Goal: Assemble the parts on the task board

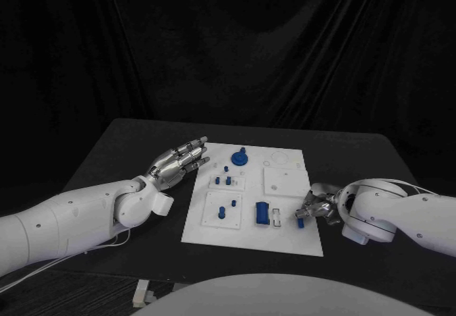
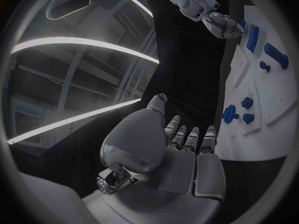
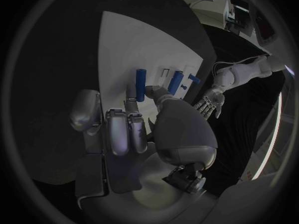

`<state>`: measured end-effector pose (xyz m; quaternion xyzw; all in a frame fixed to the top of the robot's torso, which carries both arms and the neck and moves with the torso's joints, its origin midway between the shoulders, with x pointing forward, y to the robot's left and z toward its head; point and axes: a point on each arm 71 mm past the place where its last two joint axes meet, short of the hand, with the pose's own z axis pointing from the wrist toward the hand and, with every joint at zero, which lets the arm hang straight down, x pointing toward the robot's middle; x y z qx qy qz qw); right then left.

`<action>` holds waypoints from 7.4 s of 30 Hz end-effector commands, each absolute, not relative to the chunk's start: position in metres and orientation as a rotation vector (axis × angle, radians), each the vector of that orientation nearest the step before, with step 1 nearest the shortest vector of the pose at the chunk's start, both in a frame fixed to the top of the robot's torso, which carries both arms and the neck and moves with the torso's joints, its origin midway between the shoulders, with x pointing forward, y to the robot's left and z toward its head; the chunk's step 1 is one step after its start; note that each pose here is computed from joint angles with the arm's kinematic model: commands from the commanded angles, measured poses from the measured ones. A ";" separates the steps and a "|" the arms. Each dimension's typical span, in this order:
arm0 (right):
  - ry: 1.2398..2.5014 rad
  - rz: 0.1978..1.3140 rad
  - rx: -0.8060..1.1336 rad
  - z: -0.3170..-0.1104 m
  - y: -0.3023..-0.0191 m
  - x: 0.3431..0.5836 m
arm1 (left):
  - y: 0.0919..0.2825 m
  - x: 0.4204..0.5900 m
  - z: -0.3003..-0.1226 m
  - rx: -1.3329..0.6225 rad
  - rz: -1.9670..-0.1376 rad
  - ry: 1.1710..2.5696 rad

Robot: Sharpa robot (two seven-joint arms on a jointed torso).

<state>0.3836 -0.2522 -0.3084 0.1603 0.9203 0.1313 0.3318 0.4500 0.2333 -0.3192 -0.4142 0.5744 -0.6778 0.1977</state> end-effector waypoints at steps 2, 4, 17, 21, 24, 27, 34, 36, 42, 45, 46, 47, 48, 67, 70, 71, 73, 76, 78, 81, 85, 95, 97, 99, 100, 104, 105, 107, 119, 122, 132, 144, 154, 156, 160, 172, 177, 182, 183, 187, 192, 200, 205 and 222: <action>2.382 0.468 0.658 -0.307 -0.242 0.385 | 0.231 0.450 -0.319 -1.156 -1.921 1.598; 2.386 0.484 0.677 -0.308 -0.238 0.386 | 0.231 0.450 -0.319 -1.156 -1.921 1.598; 2.400 0.518 0.689 -0.315 -0.220 0.394 | 0.229 0.450 -0.319 -1.156 -1.927 1.602; 2.404 0.510 0.688 -0.317 -0.218 0.397 | 0.229 0.450 -0.319 -1.157 -1.927 1.603; 2.416 0.493 0.687 -0.319 -0.217 0.398 | 0.229 0.449 -0.319 -1.157 -1.928 1.605; 2.434 0.473 0.680 -0.322 -0.217 0.399 | 0.228 0.449 -0.319 -1.157 -1.929 1.605; 2.482 0.442 0.661 -0.327 -0.217 0.396 | 0.228 0.449 -0.319 -1.157 -1.931 1.606; 2.492 0.437 0.657 -0.328 -0.216 0.396 | 0.228 0.449 -0.320 -1.157 -1.931 1.606; 2.521 0.429 0.642 -0.330 -0.215 0.393 | 0.228 0.449 -0.320 -1.158 -1.931 1.608; 2.528 0.429 0.638 -0.330 -0.214 0.392 | 0.228 0.449 -0.320 -1.158 -1.930 1.608; 2.529 0.430 0.637 -0.330 -0.214 0.392 | 0.228 0.449 -0.320 -1.158 -1.930 1.609; 2.531 0.430 0.636 -0.330 -0.214 0.392 | 0.227 0.449 -0.320 -1.158 -1.931 1.609; 2.532 0.431 0.635 -0.330 -0.214 0.392 | 0.227 0.449 -0.320 -1.158 -1.931 1.609; 2.545 0.439 0.622 -0.332 -0.209 0.390 | 0.227 0.449 -0.322 -1.162 -1.928 1.618; 2.545 0.437 0.623 -0.332 -0.209 0.390 | 0.227 0.449 -0.322 -1.163 -1.928 1.619; 2.546 0.437 0.623 -0.332 -0.209 0.391 | 0.227 0.449 -0.322 -1.163 -1.928 1.619; 2.547 0.437 0.622 -0.332 -0.209 0.390 | 0.227 0.449 -0.322 -1.163 -1.928 1.620; 2.550 0.438 0.619 -0.332 -0.209 0.390 | 0.226 0.449 -0.322 -1.163 -1.928 1.621; 2.553 0.438 0.617 -0.332 -0.209 0.390 | 0.226 0.449 -0.322 -1.163 -1.929 1.621; 2.553 0.440 0.616 -0.332 -0.208 0.390 | 0.226 0.449 -0.322 -1.163 -1.929 1.622; 2.548 0.439 0.620 -0.332 -0.209 0.390 | 0.226 0.449 -0.323 -1.164 -1.928 1.624; 2.538 0.434 0.630 -0.332 -0.210 0.391 | 0.226 0.449 -0.323 -1.165 -1.930 1.628; 2.538 0.432 0.631 -0.332 -0.211 0.391 | 0.225 0.449 -0.323 -1.166 -1.931 1.628; 2.538 0.430 0.632 -0.332 -0.211 0.391 | 0.225 0.449 -0.324 -1.166 -1.931 1.629; 2.538 0.429 0.633 -0.332 -0.212 0.391 | 0.225 0.449 -0.324 -1.166 -1.931 1.629; 2.538 0.427 0.634 -0.332 -0.213 0.391 | 0.225 0.449 -0.324 -1.167 -1.930 1.630; 2.538 0.427 0.634 -0.332 -0.213 0.391 | 0.225 0.449 -0.324 -1.167 -1.930 1.630; 2.538 0.427 0.634 -0.332 -0.213 0.391 | 0.225 0.449 -0.324 -1.167 -1.930 1.630; 2.514 0.437 0.651 -0.330 -0.217 0.391 | 0.224 0.449 -0.326 -1.170 -1.931 1.635; 2.504 0.440 0.660 -0.329 -0.219 0.391 | 0.224 0.449 -0.326 -1.170 -1.932 1.636; 2.423 0.490 0.674 -0.308 -0.230 0.394 | 0.225 0.448 -0.327 -1.171 -1.929 1.633; 2.374 0.542 0.398 -0.286 -0.230 0.389 | 0.226 0.448 -0.327 -1.172 -1.926 1.633; 2.447 0.491 0.320 -0.305 -0.226 0.377 | 0.227 0.447 -0.327 -1.174 -1.928 1.632; 2.453 0.484 0.309 -0.308 -0.225 0.376 | 0.227 0.447 -0.327 -1.175 -1.927 1.632; 2.465 0.470 0.293 -0.313 -0.222 0.375 | 0.228 0.447 -0.327 -1.176 -1.926 1.632; 2.478 0.445 0.289 -0.321 -0.219 0.376 | 0.227 0.447 -0.328 -1.176 -1.928 1.633; 2.470 0.438 0.299 -0.322 -0.220 0.378 | 0.227 0.447 -0.328 -1.177 -1.928 1.633; 2.465 0.428 0.307 -0.323 -0.220 0.379 | 0.227 0.447 -0.328 -1.177 -1.929 1.634; 2.465 0.424 0.308 -0.323 -0.220 0.379 | 0.227 0.447 -0.328 -1.177 -1.929 1.635; 2.469 0.411 0.311 -0.325 -0.221 0.380 | 0.226 0.446 -0.328 -1.177 -1.930 1.635; 2.479 0.393 0.312 -0.327 -0.222 0.381 | 0.226 0.446 -0.329 -1.179 -1.930 1.636; 2.501 0.387 0.320 -0.330 -0.223 0.382 | 0.226 0.445 -0.330 -1.182 -1.929 1.638; 2.513 0.387 0.315 -0.331 -0.223 0.382 | 0.226 0.445 -0.331 -1.184 -1.929 1.639; 2.508 0.412 0.344 -0.328 -0.232 0.378 | 0.231 0.443 -0.331 -1.185 -1.926 1.618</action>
